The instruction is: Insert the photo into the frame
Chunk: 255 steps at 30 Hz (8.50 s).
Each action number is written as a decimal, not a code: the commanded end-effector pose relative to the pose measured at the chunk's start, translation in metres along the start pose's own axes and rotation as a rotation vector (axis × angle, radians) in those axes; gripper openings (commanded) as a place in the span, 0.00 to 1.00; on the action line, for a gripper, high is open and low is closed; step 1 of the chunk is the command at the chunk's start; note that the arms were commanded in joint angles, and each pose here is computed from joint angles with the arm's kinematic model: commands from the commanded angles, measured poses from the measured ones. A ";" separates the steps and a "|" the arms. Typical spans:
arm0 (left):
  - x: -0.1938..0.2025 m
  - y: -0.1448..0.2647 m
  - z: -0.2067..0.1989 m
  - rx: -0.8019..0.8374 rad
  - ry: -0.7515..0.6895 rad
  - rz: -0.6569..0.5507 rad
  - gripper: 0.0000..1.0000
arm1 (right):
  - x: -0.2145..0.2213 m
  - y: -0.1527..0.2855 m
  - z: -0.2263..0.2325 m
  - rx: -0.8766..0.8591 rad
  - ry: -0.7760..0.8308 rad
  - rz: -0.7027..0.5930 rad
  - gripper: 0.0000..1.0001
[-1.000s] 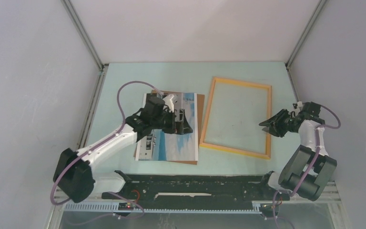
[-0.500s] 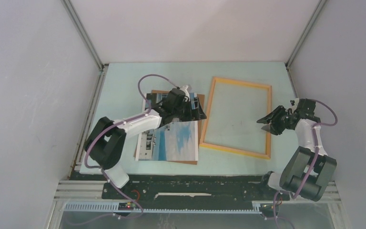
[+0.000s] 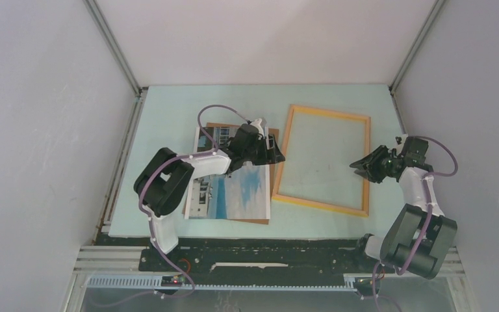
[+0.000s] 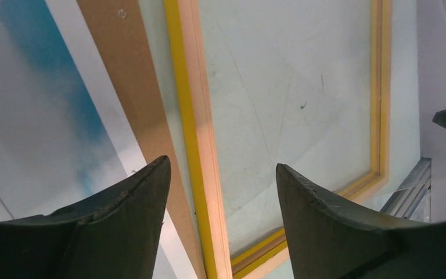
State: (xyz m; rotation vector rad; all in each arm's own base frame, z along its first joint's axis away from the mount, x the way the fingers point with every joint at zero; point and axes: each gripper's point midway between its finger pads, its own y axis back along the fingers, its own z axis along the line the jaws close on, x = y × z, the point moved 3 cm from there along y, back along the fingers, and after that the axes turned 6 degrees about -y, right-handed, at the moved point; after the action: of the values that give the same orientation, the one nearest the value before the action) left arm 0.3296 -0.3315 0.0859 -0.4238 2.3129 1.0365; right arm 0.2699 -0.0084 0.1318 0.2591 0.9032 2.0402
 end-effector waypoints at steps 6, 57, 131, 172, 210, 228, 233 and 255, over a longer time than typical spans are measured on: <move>-0.017 -0.013 -0.008 0.091 -0.045 -0.077 0.58 | -0.003 0.010 0.020 -0.112 0.060 -0.012 0.34; -0.007 -0.032 0.015 0.065 0.022 -0.066 0.29 | 0.033 0.028 0.048 -0.373 0.140 0.017 0.00; -0.003 -0.035 0.010 0.119 0.026 -0.051 0.20 | -0.023 0.010 0.108 -0.295 0.308 -0.039 0.65; -0.010 0.061 -0.026 0.318 0.206 -0.170 0.83 | 0.005 0.046 0.093 -0.443 0.176 -0.033 0.00; 0.025 0.046 0.012 0.142 0.266 -0.160 0.95 | 0.066 0.035 0.046 -0.361 0.200 0.061 0.10; 0.007 0.004 0.000 0.102 -0.032 -0.123 0.87 | 0.074 0.019 0.021 -0.289 0.206 0.055 0.28; -0.010 0.021 0.008 -0.017 -0.087 -0.192 0.89 | 0.075 0.017 0.023 -0.292 0.210 0.061 0.28; 0.012 -0.016 -0.002 0.131 0.022 -0.089 0.90 | 0.069 0.015 0.024 -0.286 0.227 0.045 0.44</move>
State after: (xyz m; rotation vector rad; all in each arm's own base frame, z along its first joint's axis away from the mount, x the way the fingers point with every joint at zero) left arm 0.3225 -0.3322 0.0682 -0.4779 2.3053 0.8980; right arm 0.2220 0.0542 0.1413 -0.0360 0.7340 2.2493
